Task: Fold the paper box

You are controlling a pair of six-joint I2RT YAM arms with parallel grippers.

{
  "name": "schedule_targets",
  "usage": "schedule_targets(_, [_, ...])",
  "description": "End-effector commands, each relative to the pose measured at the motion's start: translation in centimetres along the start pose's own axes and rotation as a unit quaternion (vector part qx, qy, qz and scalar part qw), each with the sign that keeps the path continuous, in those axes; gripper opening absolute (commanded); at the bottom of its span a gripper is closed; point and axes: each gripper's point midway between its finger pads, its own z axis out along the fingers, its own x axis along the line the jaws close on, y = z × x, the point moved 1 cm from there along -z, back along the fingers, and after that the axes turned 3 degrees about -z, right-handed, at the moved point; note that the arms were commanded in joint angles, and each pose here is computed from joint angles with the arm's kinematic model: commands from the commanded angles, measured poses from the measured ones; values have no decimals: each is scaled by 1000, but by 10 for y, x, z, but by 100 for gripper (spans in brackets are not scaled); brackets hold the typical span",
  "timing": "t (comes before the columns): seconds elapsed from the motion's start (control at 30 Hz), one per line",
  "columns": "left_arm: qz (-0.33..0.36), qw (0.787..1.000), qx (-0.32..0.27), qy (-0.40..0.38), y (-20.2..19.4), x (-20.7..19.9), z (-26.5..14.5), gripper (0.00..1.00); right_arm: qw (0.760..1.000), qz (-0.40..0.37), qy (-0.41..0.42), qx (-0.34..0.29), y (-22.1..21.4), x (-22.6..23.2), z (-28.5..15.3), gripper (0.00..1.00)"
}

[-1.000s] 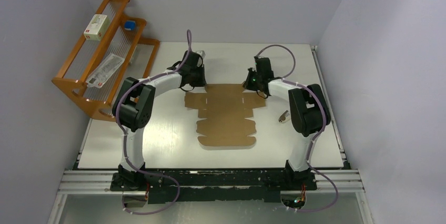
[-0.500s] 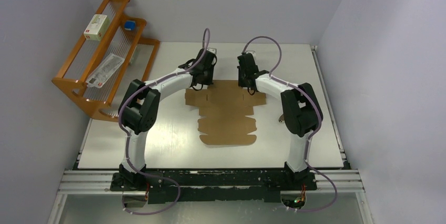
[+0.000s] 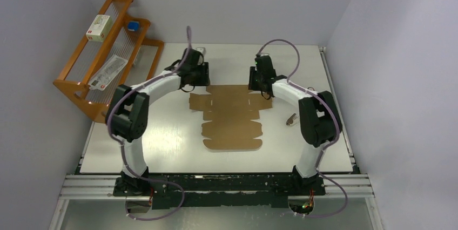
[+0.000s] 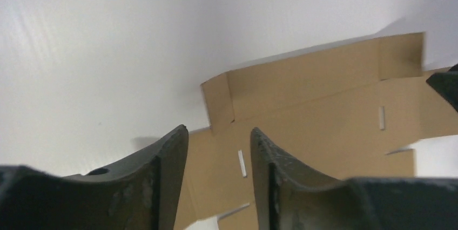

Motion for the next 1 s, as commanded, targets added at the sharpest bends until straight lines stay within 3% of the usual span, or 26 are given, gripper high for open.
schedule_targets(0.0, [-41, 995, -47, -80, 28, -12, -39, 57, 995, 42, 71, -50, 26, 1, -30, 43])
schedule_targets(0.2, [-74, 990, -51, -107, 4, -10, -72, 68, 987, 78, 125, -61, 13, -6, -60, 52])
schedule_targets(0.43, [-110, 986, -30, -120, -51, 3, -91, 72, 979, 109, 163, -46, -25, -11, -79, 57])
schedule_targets(0.97, [-124, 979, 36, -154, -114, 2, -74, 66, 965, 167, 200, 17, -101, -17, -69, 59])
